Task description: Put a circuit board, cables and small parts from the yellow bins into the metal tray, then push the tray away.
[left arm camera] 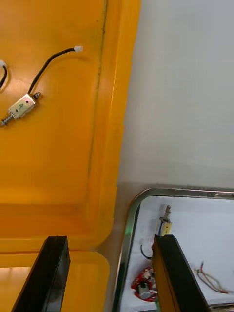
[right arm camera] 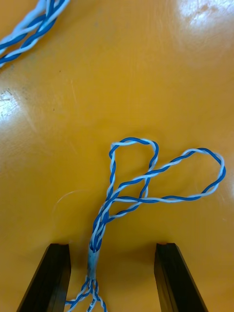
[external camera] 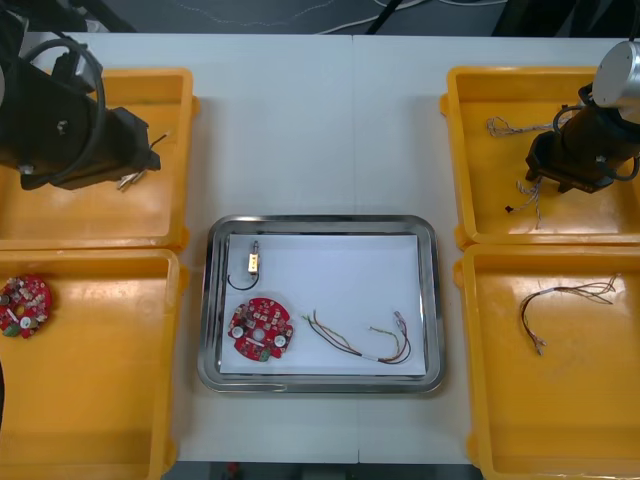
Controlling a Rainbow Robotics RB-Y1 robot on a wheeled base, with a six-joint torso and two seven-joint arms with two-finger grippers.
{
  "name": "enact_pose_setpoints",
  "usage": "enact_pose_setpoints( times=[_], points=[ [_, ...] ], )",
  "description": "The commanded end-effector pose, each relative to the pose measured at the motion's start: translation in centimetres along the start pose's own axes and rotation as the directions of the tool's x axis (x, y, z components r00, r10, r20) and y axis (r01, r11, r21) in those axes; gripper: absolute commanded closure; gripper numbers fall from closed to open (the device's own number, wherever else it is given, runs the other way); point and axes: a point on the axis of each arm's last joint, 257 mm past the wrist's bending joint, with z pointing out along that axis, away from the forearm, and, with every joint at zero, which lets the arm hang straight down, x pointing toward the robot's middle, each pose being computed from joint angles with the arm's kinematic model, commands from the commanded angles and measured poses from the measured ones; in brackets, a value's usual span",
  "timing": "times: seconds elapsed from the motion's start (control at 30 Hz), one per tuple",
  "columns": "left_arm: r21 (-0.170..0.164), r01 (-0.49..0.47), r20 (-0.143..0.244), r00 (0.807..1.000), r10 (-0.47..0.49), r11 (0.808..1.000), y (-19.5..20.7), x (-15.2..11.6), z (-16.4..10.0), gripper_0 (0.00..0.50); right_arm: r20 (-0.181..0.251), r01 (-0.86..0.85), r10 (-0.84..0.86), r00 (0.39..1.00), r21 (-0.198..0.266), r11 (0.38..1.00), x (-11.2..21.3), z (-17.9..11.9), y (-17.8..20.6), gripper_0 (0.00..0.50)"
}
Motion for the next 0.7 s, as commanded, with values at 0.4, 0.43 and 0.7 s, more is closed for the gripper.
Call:
enact_pose_setpoints(
  times=[0.4, 0.43, 0.7],
  points=[
    [-0.148, -0.300, 0.160, 0.933, 0.323, 0.942, 3.4, -6.8, -1.7, 0.000, 0.055, 0.063, -0.062, 0.997, -0.018, 0.998, -2.0, -1.6, 2.0, 0.500],
    [-0.147, -0.333, 0.173, 0.918, 0.356, 0.931, 3.2, -7.3, -1.4, 0.000, 0.066, 0.072, -0.071, 0.995, -0.018, 0.997, -2.4, -2.0, 1.9, 0.500],
    [-0.177, -0.454, 0.194, 0.854, 0.483, 0.873, 4.2, -9.4, 0.6, 0.000, 0.110, 0.124, -0.123, 0.986, 0.001, 0.992, -4.7, -6.4, 0.9, 0.500]
  ],
)
